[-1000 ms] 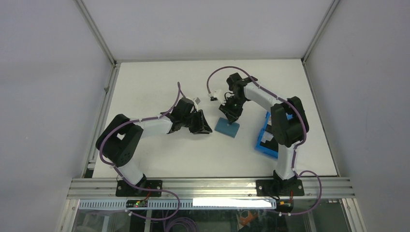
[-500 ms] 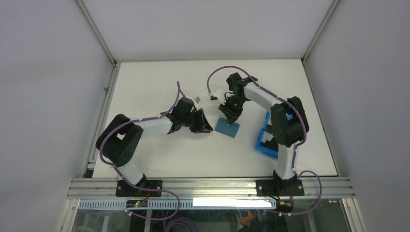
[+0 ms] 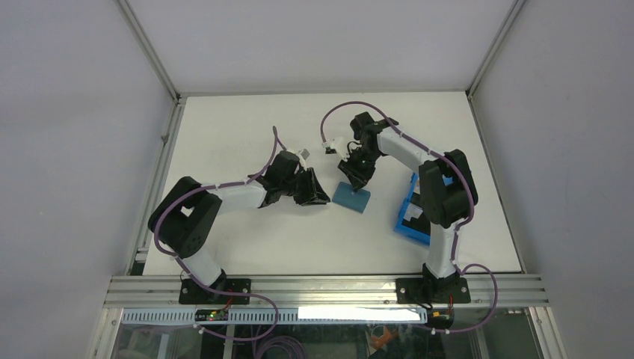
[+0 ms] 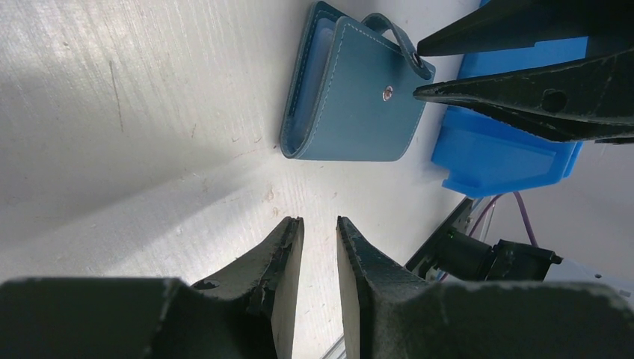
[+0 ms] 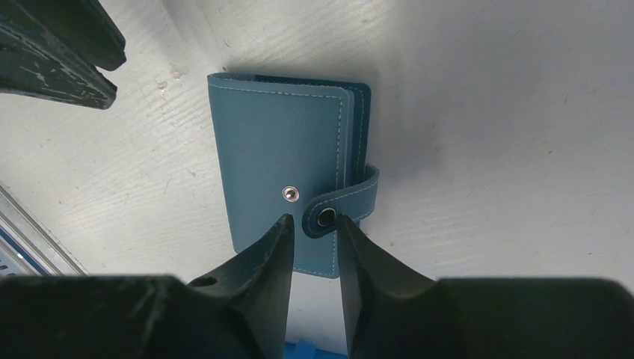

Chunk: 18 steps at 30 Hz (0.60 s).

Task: Put the credit cards into the card holder
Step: Close the card holder at the center of the board.

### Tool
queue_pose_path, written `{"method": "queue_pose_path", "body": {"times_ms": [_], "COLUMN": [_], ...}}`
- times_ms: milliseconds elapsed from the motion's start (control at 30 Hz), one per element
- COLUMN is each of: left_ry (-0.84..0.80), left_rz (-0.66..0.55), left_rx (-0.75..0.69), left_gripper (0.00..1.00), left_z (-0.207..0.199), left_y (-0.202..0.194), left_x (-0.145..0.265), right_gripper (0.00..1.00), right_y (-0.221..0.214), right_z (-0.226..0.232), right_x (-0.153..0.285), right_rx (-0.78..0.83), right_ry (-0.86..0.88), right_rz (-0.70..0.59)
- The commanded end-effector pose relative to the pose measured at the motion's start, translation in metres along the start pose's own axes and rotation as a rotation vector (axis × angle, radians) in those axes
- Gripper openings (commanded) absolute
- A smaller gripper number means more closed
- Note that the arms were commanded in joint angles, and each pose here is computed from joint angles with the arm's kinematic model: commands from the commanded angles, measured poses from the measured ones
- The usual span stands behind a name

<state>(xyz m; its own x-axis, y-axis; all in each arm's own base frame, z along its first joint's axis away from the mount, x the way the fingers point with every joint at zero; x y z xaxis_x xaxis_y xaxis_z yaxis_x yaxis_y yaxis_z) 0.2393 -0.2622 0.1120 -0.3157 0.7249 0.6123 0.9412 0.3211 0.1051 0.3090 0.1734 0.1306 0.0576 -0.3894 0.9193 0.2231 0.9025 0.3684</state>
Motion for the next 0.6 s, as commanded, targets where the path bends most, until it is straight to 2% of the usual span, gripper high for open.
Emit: {"method": "queue_pose_path", "body": {"times_ms": [0,300,567], "left_ry": [-0.071,-0.08,-0.086], "left_rz": [-0.016,-0.012,-0.009], "left_rx": [-0.019,-0.012,-0.005], "left_gripper": [0.25,0.25,0.24], "left_z": [-0.0111,-0.0115,-0.0113], "left_y": [0.0026,0.0021,0.0018], "left_x": [0.0036,0.0026,0.0013], "right_gripper": [0.31,0.28,0.14], "right_y": [0.0199,0.0201,0.0183], "right_z": [-0.0015,-0.0041,-0.005], "right_x": [0.0293,0.0279,0.0225], "right_rx": [0.037,0.024,0.017], "right_ry": [-0.096,-0.109,-0.094], "right_rz": [-0.089,-0.084,-0.072]}}
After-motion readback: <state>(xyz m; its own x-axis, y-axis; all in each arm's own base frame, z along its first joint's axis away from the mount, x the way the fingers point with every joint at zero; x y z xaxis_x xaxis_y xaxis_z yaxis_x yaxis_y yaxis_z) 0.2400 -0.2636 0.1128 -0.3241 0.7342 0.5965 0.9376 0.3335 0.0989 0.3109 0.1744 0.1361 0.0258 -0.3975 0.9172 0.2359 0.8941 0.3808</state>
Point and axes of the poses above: each gripper's point midway between its finger pads, its own x axis back along the fingers, its own z axis along the line the jaws close on, y = z × x, the point moved 8 cm from there along x, back along the fingers, and after that the axes turned 12 degrees about x, right-handed, at the moved point
